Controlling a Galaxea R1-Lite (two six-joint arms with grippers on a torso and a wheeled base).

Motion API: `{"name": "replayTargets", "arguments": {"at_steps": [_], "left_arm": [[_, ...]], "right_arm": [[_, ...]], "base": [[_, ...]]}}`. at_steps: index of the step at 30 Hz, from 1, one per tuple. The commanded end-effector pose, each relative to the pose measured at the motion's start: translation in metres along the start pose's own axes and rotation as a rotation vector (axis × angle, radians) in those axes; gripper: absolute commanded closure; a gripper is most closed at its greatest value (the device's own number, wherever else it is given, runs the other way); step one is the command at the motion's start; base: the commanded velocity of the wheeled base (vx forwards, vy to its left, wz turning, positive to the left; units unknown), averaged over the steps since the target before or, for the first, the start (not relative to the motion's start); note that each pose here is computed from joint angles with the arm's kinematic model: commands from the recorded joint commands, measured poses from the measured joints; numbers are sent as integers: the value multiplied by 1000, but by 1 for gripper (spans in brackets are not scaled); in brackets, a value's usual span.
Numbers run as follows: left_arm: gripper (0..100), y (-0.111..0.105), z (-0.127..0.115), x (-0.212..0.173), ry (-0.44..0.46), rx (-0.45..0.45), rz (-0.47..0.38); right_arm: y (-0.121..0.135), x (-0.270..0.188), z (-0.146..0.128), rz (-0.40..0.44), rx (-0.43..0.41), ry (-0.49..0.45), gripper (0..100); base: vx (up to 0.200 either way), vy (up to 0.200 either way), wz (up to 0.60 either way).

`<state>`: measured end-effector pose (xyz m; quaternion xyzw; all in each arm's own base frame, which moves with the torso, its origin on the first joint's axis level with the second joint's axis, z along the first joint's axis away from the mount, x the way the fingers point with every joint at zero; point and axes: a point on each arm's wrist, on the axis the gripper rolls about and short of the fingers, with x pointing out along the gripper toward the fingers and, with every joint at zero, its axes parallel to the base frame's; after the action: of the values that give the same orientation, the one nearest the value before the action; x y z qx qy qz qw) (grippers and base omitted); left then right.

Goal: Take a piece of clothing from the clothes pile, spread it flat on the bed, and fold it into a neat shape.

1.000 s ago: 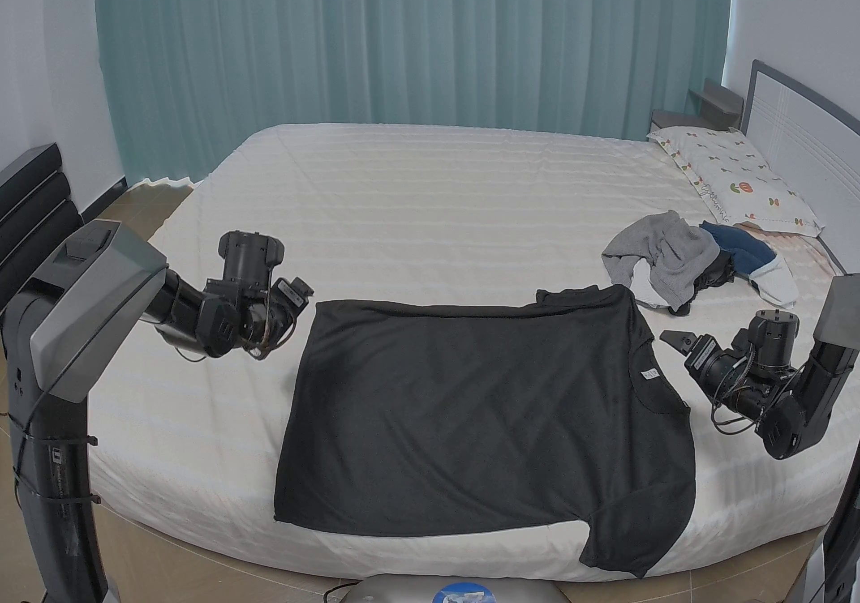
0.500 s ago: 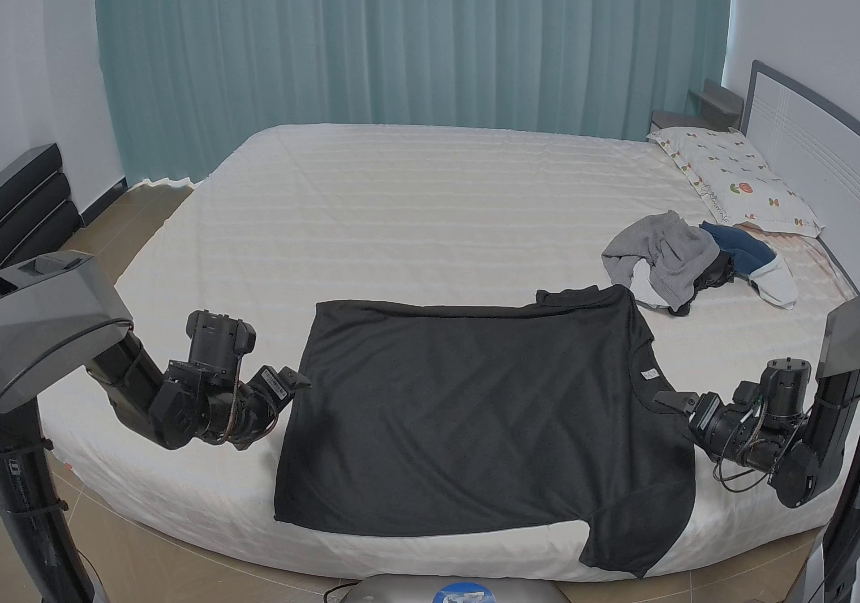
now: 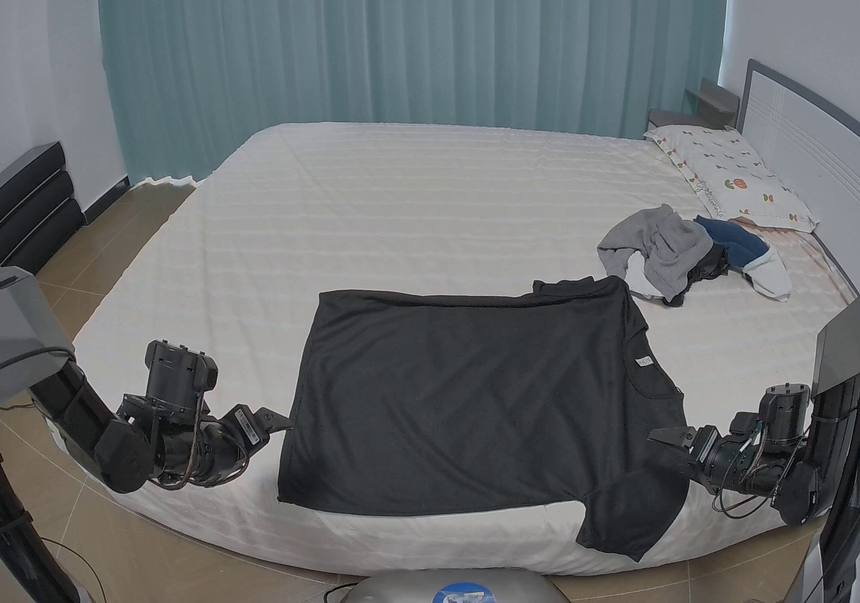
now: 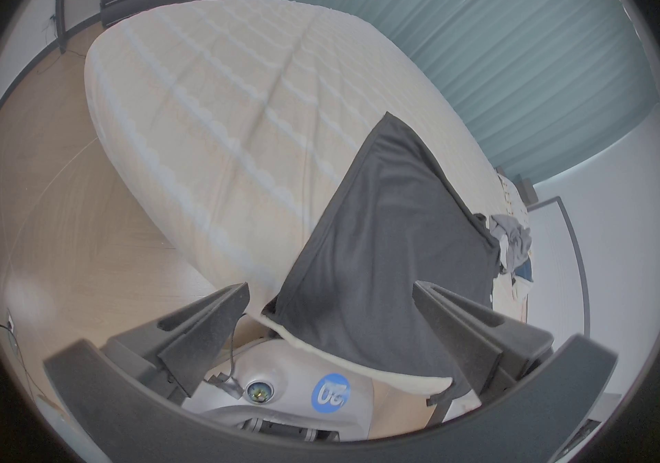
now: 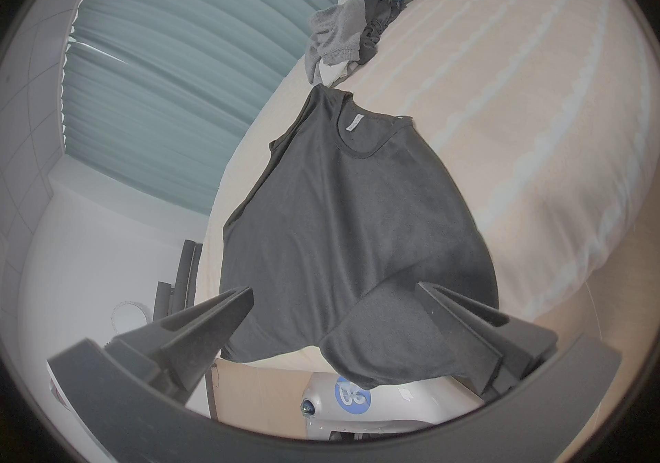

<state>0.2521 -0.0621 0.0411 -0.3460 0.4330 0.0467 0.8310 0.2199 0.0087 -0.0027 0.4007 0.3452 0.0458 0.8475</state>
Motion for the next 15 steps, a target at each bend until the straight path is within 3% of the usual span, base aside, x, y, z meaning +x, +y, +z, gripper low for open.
{"name": "replayTargets", "arguments": {"at_steps": [1, 9, 12, 15], "left_arm": [[0, 2, -6, -4, 44, 8, -22], [0, -2, -23, 21, 155, 54, -49], [0, 0, -31, 32, 163, 85, -44], [0, 7, -31, 35, 159, 129, -36]], "right_arm": [[-3, -1, -4, -15, 7, 16, 0], [-5, -2, -2, -21, 14, 4, 0], [-5, -1, -2, -22, 14, 5, 0], [-5, -1, -2, -21, 14, 6, 0]], "base": [[0, 0, 0], [0, 0, 0], [-200, 0, 0], [0, 0, 0]]}}
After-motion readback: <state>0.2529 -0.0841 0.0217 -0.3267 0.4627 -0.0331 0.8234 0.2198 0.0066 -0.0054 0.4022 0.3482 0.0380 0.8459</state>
